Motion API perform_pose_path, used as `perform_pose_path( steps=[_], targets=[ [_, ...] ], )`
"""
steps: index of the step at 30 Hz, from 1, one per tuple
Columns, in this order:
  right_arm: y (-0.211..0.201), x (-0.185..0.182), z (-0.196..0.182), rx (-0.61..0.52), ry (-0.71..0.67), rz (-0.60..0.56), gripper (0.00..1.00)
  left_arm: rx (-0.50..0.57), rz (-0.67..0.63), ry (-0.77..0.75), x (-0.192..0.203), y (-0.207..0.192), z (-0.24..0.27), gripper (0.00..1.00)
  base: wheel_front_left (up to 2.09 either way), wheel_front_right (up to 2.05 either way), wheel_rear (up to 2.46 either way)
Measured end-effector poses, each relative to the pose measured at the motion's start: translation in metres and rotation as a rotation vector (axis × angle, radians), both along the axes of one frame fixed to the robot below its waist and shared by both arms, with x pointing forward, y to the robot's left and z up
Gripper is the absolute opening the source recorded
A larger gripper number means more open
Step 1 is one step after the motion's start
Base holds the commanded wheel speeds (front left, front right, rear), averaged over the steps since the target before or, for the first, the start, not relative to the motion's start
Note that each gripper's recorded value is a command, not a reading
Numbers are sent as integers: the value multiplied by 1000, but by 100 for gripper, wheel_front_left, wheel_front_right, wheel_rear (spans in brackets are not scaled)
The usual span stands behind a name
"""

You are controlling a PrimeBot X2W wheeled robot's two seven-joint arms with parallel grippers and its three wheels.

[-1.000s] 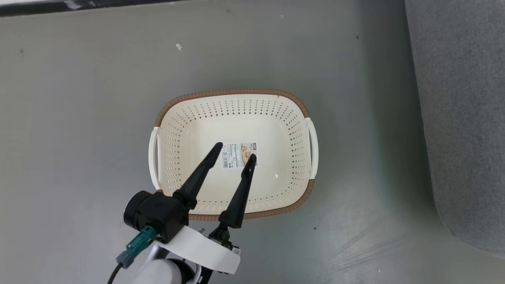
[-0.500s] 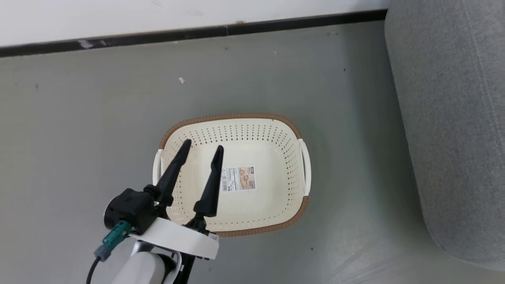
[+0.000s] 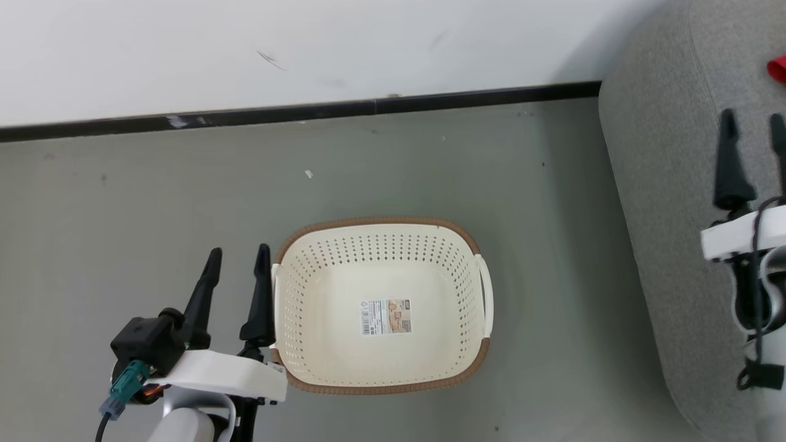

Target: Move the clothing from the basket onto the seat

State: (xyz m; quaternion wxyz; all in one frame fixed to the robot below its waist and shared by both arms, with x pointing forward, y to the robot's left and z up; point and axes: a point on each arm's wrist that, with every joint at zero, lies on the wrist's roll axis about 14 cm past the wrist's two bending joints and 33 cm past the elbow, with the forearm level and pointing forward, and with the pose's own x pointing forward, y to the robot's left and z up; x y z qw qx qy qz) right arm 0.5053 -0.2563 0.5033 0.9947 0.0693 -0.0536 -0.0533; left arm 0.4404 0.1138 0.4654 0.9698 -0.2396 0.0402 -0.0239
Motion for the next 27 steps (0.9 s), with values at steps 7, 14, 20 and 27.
perform_pose_path(
  steps=[7, 14, 20, 27],
  targets=[
    [63, -12, 0, -34, 11, 167, 100, 64, 92, 19, -19, 34, -1, 100, 0, 0, 0],
    [95, -34, -12, -31, 48, 242, 100, 95, 136, 33, -40, 52, -2, 100, 0, 0, 0],
    [109, -52, -15, -30, 63, 272, 100, 119, 154, 60, -61, 62, -9, 100, 0, 0, 0],
    [118, -75, -19, -32, 81, 291, 100, 122, 168, 53, -76, 69, -6, 100, 0, 0, 0]
  ],
)
